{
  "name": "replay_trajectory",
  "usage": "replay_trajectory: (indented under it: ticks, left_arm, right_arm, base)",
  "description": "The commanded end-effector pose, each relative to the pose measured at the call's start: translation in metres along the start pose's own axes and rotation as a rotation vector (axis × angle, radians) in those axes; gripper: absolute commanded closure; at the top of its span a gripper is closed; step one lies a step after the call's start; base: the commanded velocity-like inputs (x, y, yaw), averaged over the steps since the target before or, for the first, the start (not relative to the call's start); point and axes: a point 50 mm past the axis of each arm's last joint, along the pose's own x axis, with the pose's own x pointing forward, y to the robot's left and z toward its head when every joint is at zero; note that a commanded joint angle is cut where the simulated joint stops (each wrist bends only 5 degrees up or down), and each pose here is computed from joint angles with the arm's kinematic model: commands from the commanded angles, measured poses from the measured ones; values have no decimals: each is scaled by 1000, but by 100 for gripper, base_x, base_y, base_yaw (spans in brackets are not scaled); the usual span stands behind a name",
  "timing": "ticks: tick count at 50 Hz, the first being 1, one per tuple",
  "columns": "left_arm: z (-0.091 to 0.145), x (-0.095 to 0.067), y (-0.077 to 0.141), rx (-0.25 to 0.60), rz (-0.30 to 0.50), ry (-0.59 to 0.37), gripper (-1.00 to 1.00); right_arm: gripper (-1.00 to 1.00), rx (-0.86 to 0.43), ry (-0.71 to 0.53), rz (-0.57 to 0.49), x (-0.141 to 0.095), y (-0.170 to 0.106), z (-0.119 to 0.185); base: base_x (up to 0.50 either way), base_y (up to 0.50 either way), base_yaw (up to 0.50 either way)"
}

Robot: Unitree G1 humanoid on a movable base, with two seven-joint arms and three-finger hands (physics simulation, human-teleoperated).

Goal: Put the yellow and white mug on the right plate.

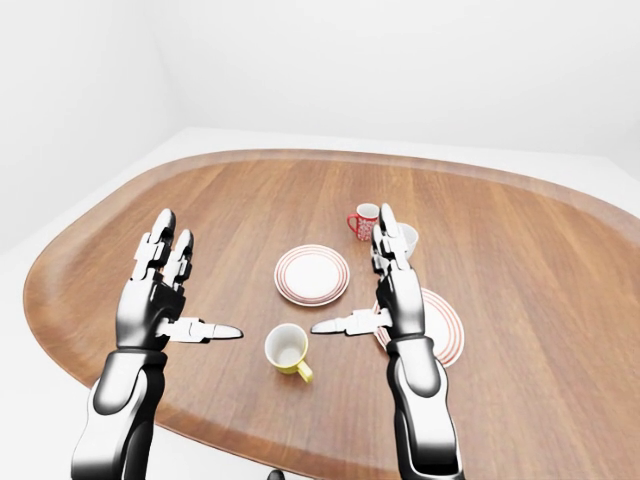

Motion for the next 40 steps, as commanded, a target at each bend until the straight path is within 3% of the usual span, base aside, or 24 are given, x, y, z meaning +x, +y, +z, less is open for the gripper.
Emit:
replay_trajectory:
  ticks: [1,20,31,40]
  left_arm:
    - [1,0,1,1,0,-3,-100]
    - [5,4,8,4,18,-28,-100]
    - [16,7,17,16,38,-76,-100]
    - [18,9,20,26,43,-88,-100]
  right_arm:
    - [-100,-12,-11,2,1,2,2]
    - [-100,-184,-177,45,50,-6,38]
    - [-100,-326,-155,116,81,-1,39]
    - [-100,-428,-112,169,86,4,32]
  base:
    - [0,0,0]
    - [0,0,0]
    - [0,0,0]
    - [0,0,0]
